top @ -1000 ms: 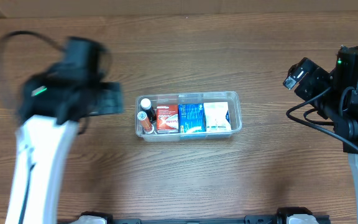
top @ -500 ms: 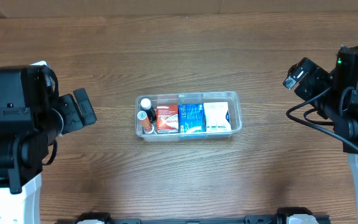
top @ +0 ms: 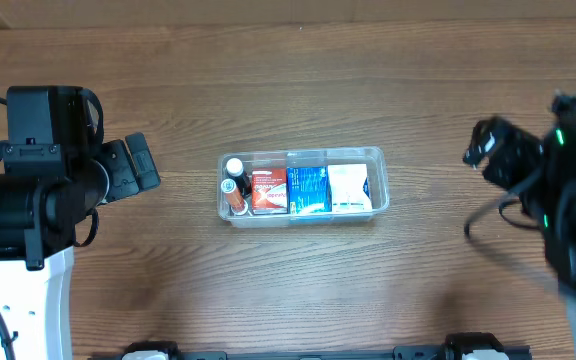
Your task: Pack container
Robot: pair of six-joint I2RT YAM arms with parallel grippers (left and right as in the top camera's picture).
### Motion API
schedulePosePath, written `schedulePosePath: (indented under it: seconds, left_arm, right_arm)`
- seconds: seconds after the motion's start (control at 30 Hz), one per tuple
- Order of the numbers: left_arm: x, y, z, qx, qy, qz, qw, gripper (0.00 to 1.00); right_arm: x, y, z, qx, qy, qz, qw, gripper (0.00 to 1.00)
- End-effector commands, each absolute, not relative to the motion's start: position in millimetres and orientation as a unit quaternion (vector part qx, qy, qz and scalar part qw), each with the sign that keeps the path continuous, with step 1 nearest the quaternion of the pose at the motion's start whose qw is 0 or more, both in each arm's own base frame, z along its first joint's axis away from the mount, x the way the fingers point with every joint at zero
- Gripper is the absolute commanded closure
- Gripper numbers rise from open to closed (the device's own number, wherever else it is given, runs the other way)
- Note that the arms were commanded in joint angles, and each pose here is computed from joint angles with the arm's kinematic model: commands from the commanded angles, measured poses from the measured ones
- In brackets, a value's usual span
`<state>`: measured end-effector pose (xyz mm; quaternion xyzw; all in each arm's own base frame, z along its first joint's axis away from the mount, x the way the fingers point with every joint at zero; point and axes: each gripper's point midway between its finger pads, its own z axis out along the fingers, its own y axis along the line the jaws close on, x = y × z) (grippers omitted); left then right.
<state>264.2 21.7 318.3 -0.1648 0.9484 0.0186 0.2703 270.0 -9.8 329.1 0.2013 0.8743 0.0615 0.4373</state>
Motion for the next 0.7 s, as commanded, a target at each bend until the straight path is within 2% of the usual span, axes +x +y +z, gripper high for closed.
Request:
schedulePosePath:
  seconds: [0.0, 0.13, 0.2, 0.3, 0.47, 0.67]
  left_arm:
    - [269, 21, 319, -0.171, 0.948, 0.013, 0.270, 0.00]
    - [271, 22, 316, -0.171, 0.949, 0.014, 0.265, 0.00]
    - [272, 22, 315, -0.171, 0.950, 0.015, 0.262, 0.00]
    - [273, 22, 313, -0.171, 0.950, 0.015, 0.260, 0.00]
    - [273, 22, 313, -0.171, 0.950, 0.015, 0.260, 0.00]
    - [273, 22, 313, -0.171, 0.950, 0.015, 0.260, 0.00]
  right_arm:
    - [232, -6, 318, 0.137, 0.859, 0.054, 0.490, 0.00]
    - [215, -9, 273, 0.128, 0.830, 0.050, 0.541, 0.00]
    - [208, -5, 227, 0.122, 0.826, 0.060, 0.547, 0.00]
    - [203, 3, 188, 0.109, 0.827, 0.080, 0.546, 0.00]
    - [197, 4, 168, 0.104, 0.814, 0.087, 0.564, 0.00]
    - [201, 4, 139, 0.108, 0.830, 0.082, 0.542, 0.00]
